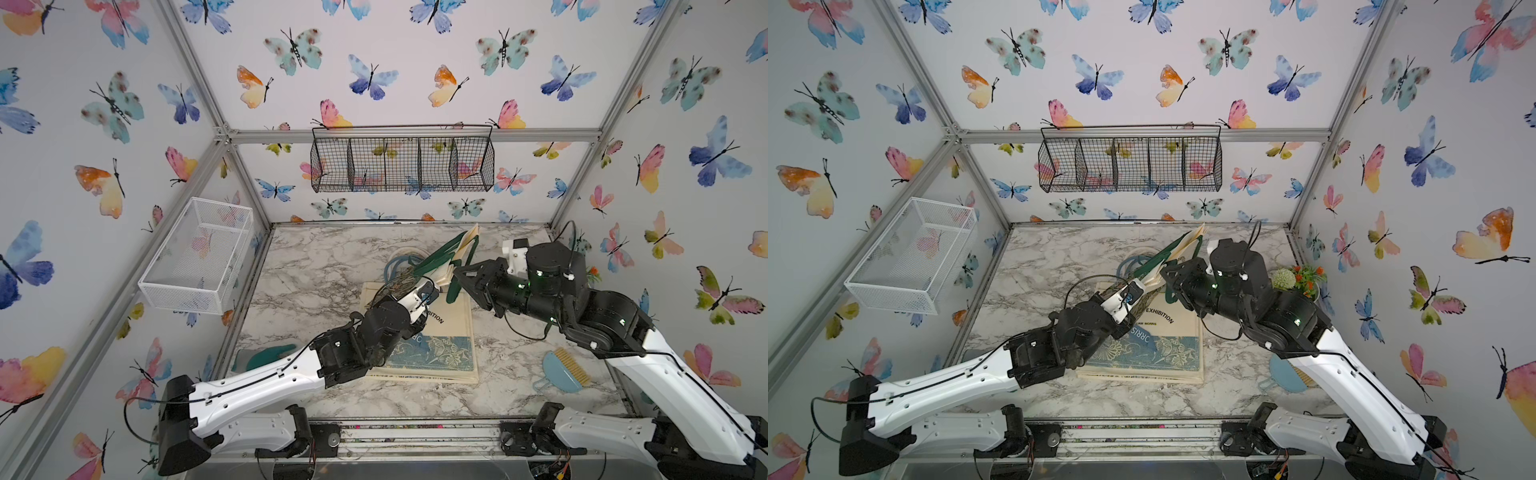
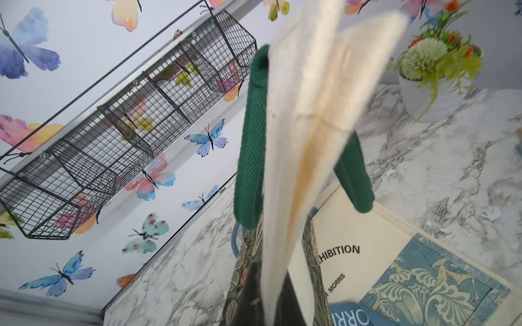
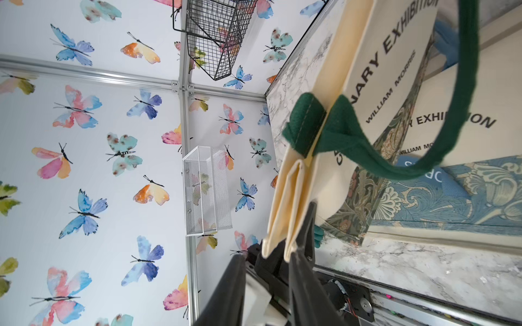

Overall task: Put away the canvas bag
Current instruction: Press the canvas bag.

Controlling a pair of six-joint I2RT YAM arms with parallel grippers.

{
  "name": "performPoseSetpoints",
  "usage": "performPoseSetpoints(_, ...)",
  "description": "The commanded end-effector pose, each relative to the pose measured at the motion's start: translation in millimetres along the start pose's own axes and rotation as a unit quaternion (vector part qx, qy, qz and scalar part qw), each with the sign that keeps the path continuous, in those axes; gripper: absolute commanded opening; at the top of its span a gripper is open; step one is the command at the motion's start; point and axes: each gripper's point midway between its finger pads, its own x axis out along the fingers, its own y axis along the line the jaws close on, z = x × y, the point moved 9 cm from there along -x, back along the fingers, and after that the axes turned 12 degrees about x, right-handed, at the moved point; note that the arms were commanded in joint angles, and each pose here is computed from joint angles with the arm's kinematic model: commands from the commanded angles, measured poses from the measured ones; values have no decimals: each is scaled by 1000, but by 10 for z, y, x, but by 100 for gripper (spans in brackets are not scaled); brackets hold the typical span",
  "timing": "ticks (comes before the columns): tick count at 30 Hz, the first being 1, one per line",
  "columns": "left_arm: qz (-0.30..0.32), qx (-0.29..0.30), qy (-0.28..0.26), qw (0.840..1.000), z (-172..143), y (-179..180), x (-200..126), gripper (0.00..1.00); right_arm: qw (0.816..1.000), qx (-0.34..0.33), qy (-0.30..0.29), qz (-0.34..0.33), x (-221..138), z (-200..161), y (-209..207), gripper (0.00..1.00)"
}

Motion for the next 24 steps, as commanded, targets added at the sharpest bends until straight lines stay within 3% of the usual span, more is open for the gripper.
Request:
performPoseSetpoints(1,41,-22,-11,999,49,142,-66,0,1000,-4,26,-2,62,-46,-81,27)
performPoseSetpoints(3,40,-23,-12,999,50,146,-71,0,1000,-4,30,-3,88,-53,-116,30)
performPoseSetpoints(8,39,-21,-11,999,43,155,-83,0,999,-5,43,3,153,-75,-126,61)
performPoseSetpoints(24,16,-25,-48,998,75,179,-203,0,998,10,61,-11,494,-109,-167,63)
